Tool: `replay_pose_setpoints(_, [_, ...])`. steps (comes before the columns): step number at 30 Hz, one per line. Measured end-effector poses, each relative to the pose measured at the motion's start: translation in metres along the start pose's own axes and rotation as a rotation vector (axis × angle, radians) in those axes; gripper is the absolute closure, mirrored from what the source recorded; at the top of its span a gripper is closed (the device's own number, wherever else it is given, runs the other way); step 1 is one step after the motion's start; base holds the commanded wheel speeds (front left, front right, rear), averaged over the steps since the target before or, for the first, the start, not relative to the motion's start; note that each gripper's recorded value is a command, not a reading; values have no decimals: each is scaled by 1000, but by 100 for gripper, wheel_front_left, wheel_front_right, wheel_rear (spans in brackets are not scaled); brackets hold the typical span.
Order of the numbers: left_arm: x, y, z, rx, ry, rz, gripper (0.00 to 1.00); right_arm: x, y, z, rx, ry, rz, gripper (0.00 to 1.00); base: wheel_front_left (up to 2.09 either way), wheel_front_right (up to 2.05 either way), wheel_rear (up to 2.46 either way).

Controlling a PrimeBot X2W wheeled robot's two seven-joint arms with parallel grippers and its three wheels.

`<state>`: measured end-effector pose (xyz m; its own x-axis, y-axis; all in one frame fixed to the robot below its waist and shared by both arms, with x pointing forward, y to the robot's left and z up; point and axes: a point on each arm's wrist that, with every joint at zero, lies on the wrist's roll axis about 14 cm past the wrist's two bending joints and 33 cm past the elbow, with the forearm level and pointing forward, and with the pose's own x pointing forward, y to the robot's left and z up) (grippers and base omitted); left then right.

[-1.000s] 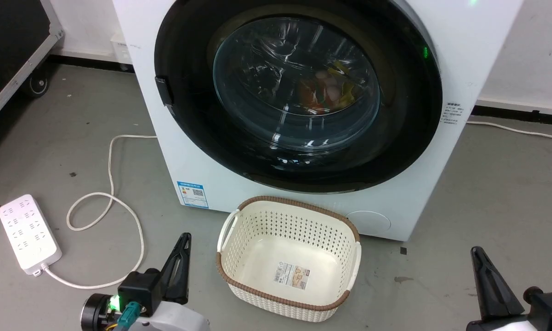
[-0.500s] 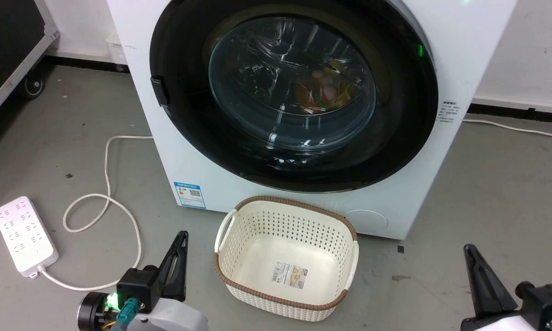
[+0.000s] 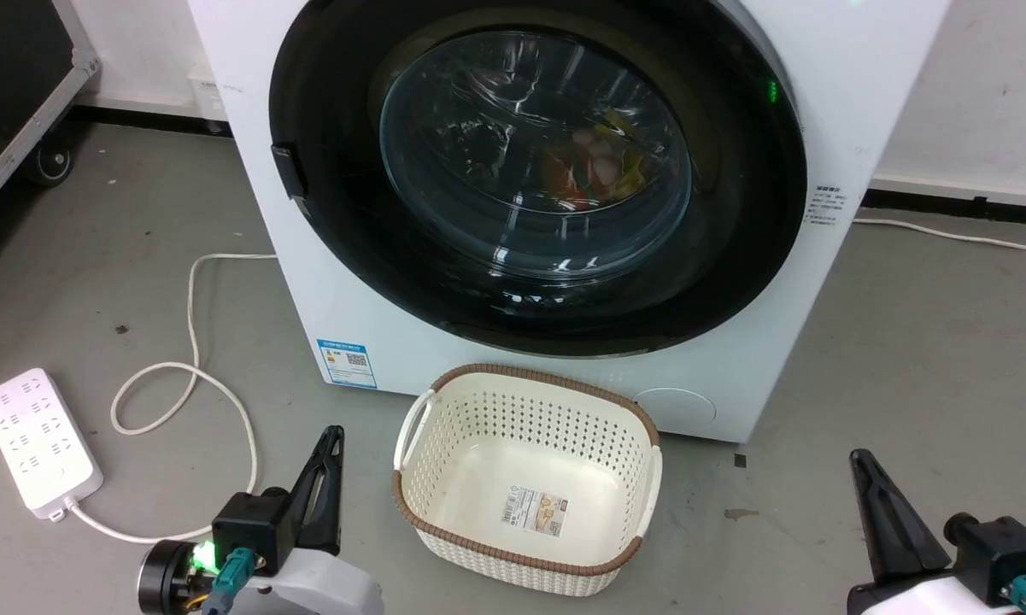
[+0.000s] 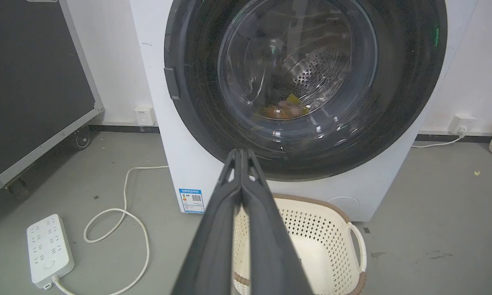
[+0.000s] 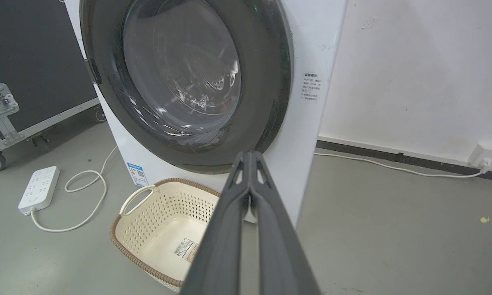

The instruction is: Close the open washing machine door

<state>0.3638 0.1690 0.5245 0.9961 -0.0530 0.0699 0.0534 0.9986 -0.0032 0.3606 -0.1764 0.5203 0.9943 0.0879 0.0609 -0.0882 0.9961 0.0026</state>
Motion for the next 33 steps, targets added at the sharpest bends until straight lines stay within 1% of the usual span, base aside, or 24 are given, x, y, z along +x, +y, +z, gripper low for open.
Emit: replay_pose_setpoints(33, [6,3,3,23,26,20,100,4,7,-1,-24,41,21,100,0,0,0])
